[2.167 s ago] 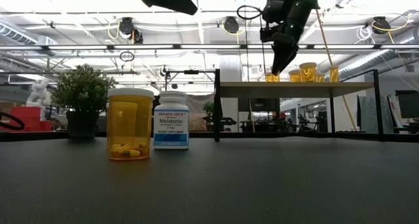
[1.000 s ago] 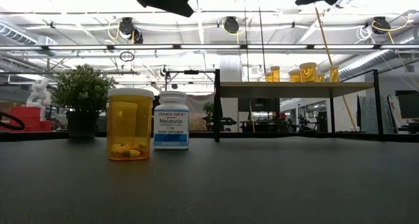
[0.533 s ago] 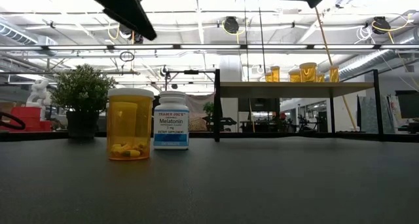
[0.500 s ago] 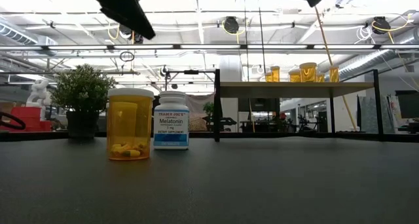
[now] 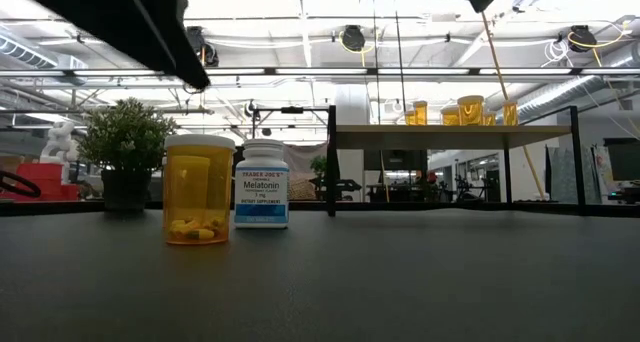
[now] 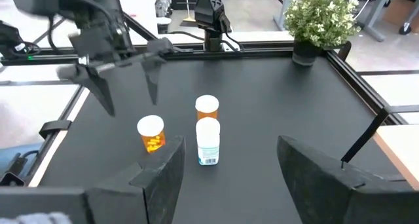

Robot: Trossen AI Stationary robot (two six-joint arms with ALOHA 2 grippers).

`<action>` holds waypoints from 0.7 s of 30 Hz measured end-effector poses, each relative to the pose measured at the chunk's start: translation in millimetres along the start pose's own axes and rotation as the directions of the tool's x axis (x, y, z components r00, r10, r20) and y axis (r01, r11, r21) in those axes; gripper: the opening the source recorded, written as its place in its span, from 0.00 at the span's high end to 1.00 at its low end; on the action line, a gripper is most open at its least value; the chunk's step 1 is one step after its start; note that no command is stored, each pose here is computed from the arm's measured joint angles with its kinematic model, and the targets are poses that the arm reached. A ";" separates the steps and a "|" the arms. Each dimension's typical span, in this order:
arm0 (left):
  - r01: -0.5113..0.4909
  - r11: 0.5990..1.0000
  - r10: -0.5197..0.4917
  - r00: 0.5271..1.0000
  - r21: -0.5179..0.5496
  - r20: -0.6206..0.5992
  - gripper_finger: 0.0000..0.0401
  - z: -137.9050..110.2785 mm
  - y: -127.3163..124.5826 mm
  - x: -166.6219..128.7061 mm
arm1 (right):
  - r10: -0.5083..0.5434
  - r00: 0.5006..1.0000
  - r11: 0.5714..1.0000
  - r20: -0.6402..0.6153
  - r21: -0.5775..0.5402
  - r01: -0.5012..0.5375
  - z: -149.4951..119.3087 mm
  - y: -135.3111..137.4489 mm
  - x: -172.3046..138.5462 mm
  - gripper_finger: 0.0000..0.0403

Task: Pick and place medicine bottles onto shelf by color
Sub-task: Put the large orange pill bottle on the shelf

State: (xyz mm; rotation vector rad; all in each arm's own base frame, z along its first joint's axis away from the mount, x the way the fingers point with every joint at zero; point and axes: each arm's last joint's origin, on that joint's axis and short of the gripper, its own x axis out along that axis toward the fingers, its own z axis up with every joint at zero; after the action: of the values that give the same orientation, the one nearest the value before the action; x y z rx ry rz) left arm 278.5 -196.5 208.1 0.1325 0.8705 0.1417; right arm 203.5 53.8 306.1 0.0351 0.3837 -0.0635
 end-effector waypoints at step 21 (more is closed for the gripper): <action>0.020 1.000 -0.019 0.993 0.000 -0.113 0.24 2.4 16.2 33.0 | -0.002 1.000 1.000 -0.008 0.002 0.002 -0.9 0.4 1.7 0.41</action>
State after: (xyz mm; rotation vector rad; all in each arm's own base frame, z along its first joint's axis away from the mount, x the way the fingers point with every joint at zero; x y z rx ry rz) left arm 300.2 -174.8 187.6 0.1180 0.9843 0.1313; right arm 204.8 54.2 304.6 0.0370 0.3920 -0.0660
